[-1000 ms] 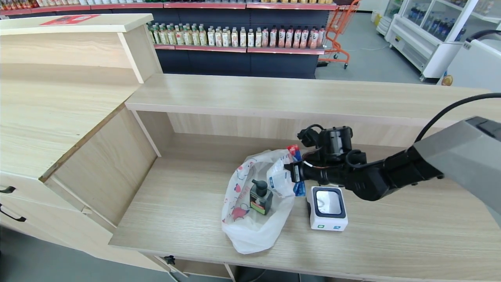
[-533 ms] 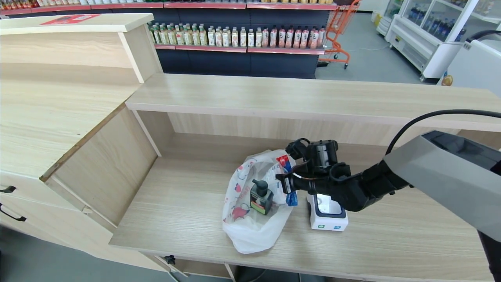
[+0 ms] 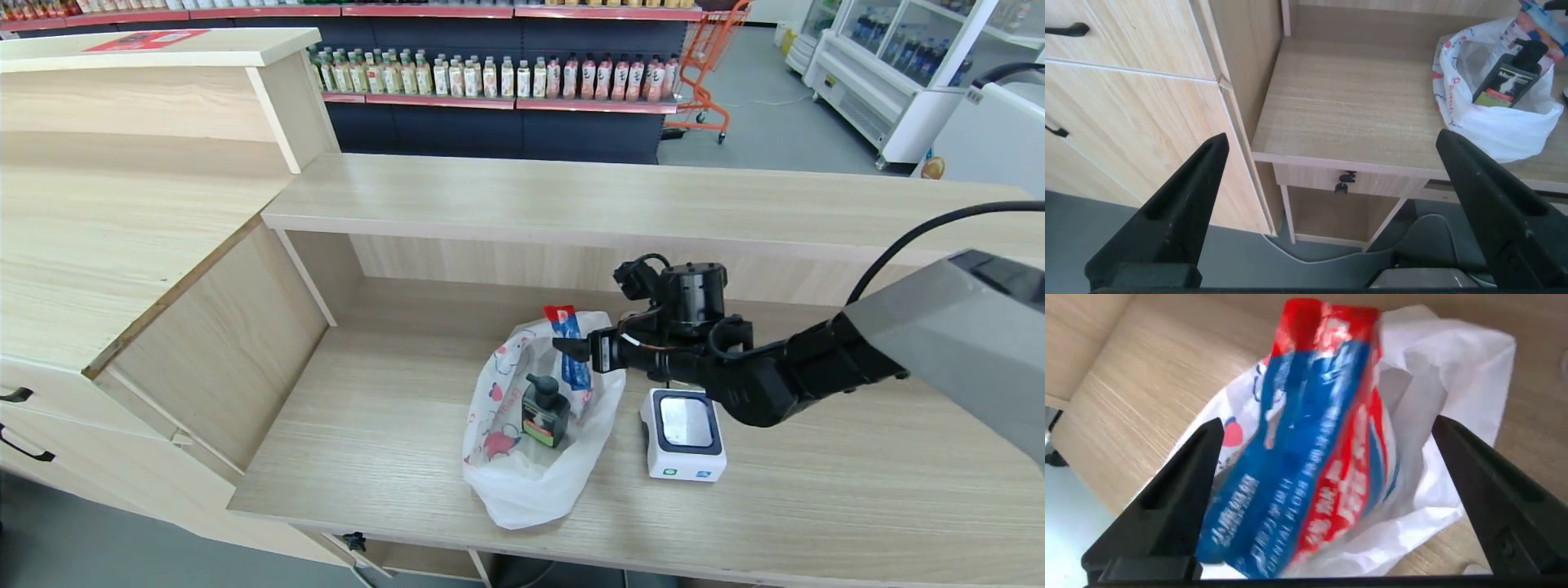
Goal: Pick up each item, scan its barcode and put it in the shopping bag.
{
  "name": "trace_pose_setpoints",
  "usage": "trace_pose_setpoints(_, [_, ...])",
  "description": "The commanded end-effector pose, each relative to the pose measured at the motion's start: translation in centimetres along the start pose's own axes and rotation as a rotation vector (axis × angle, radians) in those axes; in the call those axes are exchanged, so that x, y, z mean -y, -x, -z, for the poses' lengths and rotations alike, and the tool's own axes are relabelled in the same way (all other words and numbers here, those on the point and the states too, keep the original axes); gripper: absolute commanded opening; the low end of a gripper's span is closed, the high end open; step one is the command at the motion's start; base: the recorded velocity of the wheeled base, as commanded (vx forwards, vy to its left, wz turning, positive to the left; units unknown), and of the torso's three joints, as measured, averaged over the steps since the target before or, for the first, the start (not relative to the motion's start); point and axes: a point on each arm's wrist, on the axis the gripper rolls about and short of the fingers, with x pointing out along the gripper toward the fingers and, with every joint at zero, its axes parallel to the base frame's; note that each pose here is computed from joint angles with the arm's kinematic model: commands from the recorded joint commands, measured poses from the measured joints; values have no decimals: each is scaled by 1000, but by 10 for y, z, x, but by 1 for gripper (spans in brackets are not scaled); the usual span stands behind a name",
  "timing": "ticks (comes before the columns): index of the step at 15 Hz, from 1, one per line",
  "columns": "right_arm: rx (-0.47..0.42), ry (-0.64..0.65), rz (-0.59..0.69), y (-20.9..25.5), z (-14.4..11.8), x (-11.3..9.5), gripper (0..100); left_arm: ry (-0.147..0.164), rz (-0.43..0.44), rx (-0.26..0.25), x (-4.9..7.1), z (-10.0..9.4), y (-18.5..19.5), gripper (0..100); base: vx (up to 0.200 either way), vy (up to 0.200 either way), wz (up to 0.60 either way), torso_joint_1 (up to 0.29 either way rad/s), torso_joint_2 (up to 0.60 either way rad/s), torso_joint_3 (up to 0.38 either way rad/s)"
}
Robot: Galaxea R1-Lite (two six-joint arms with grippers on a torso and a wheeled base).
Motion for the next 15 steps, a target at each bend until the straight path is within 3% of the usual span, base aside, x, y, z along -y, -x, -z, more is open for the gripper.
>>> trace_pose_setpoints(1, [52, -2, 3, 35, -23, -5, 100, 0, 0, 0, 0, 0, 0, 100, 0, 0, 0, 0, 0, 0])
trace_pose_setpoints(5, [69, -15, 57, 69, -28, 11, 100, 0, 1, 0, 0, 0, 0, 100, 0, 0, 0, 0, 0, 0])
trace_pose_setpoints(9, [74, -38, 182, 113, -45, 44, 100, 0, 1, 0, 0, 0, 0, 100, 0, 0, 0, 0, 0, 0])
trace_pose_setpoints(10, [113, -26, 229, 135, -56, 52, 100, 0, 0, 0, 0, 0, 0, 100, 0, 0, 0, 0, 0, 0])
trace_pose_setpoints(13, [179, 24, 314, 192, -75, 56, 100, 0, 1, 0, 0, 0, 0, 100, 0, 0, 0, 0, 0, 0])
trace_pose_setpoints(15, [211, 81, 342, 241, -84, 39, 100, 0, 1, -1, 0, 0, 0, 100, 0, 0, 0, 0, 0, 0])
